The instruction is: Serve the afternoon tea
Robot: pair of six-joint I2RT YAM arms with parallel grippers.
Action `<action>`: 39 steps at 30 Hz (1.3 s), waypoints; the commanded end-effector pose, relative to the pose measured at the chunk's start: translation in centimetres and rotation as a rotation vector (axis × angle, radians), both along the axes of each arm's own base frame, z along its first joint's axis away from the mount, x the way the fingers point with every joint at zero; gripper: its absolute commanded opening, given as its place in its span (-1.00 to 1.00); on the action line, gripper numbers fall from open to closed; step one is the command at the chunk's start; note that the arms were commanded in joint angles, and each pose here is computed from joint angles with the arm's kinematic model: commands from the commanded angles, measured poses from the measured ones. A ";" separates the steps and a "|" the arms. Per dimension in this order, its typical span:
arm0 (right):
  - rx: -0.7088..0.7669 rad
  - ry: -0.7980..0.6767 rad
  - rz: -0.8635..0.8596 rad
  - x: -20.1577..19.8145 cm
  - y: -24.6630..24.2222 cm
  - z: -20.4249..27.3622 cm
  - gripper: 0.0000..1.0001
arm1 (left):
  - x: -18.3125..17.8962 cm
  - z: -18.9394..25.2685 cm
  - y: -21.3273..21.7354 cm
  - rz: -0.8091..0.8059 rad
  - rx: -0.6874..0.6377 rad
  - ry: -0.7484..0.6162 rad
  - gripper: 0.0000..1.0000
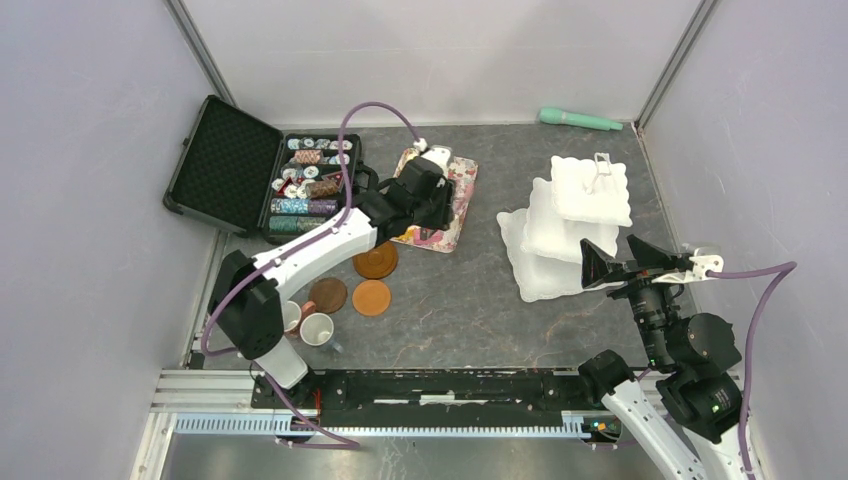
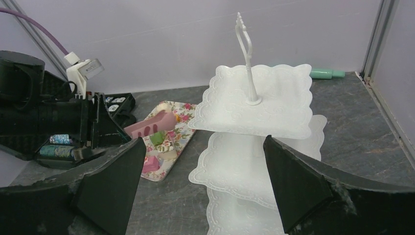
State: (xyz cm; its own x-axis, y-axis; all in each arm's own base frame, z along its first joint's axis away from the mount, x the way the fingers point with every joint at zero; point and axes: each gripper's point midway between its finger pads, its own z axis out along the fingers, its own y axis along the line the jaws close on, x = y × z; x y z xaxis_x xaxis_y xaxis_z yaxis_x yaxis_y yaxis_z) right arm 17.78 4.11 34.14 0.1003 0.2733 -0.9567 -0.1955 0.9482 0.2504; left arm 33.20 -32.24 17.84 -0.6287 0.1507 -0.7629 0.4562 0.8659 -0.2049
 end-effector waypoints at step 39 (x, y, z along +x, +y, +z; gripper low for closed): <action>0.030 -0.017 0.009 0.1 0.3 0.0 0.96 | 5.9 -5.2 4.4 0.513 0.103 0.103 0.13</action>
